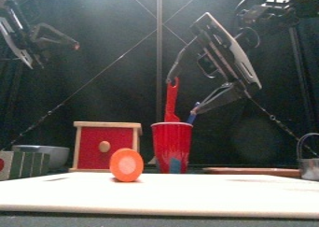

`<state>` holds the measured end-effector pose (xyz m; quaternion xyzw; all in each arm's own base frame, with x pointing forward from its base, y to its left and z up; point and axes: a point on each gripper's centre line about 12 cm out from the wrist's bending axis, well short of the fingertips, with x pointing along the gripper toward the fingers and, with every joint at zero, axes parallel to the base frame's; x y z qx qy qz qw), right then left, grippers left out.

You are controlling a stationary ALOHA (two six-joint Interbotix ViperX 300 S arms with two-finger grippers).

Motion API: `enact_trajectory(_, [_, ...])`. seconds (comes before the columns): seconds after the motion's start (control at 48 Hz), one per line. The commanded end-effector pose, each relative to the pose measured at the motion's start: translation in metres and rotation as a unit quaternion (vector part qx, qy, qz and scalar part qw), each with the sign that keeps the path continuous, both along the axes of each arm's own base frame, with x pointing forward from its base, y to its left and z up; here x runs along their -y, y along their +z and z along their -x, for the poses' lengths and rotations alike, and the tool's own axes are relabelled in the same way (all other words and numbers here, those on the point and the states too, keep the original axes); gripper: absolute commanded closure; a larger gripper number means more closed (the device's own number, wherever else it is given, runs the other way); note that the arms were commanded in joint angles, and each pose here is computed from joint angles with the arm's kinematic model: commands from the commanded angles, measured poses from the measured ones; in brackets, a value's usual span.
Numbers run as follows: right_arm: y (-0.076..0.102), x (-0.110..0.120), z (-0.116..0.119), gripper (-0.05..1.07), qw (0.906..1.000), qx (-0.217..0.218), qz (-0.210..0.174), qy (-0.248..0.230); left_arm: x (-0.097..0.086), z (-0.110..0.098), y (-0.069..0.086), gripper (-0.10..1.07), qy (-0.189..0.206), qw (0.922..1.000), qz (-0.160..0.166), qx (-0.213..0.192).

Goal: Cut carrot

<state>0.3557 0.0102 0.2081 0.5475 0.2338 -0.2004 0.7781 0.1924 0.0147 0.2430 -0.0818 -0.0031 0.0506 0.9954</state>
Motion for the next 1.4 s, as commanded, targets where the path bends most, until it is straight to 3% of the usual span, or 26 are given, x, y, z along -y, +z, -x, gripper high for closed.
enact_trajectory(0.0, [0.023,0.004,0.003,0.05,0.9993,0.037,-0.003,0.002,-0.001,-0.003,0.007,0.99,0.003,1.0000,0.000,0.009])
enact_trajectory(0.417, [0.067,0.031,0.009,0.05,0.9918,0.124,0.022,0.020,-0.001,-0.003,0.008,0.99,0.004,0.9999,0.000,0.010])
enact_trajectory(0.583, [0.092,0.051,0.012,0.05,0.9843,0.168,0.046,0.025,-0.002,-0.003,0.008,0.99,0.004,0.9999,0.000,0.010])
enact_trajectory(0.729, [0.101,0.064,0.011,0.05,0.9784,0.195,0.053,0.043,-0.003,-0.002,0.007,0.99,0.009,0.9999,0.009,0.009])
enact_trajectory(1.125, [0.102,0.114,0.020,0.05,0.9746,0.179,0.130,0.030,-0.003,-0.003,0.008,0.99,0.011,0.9998,0.014,0.010])
enact_trajectory(1.375, [0.079,0.133,0.037,0.05,0.9753,0.125,0.182,0.016,-0.007,-0.002,0.005,0.99,0.021,0.9996,0.016,0.008])
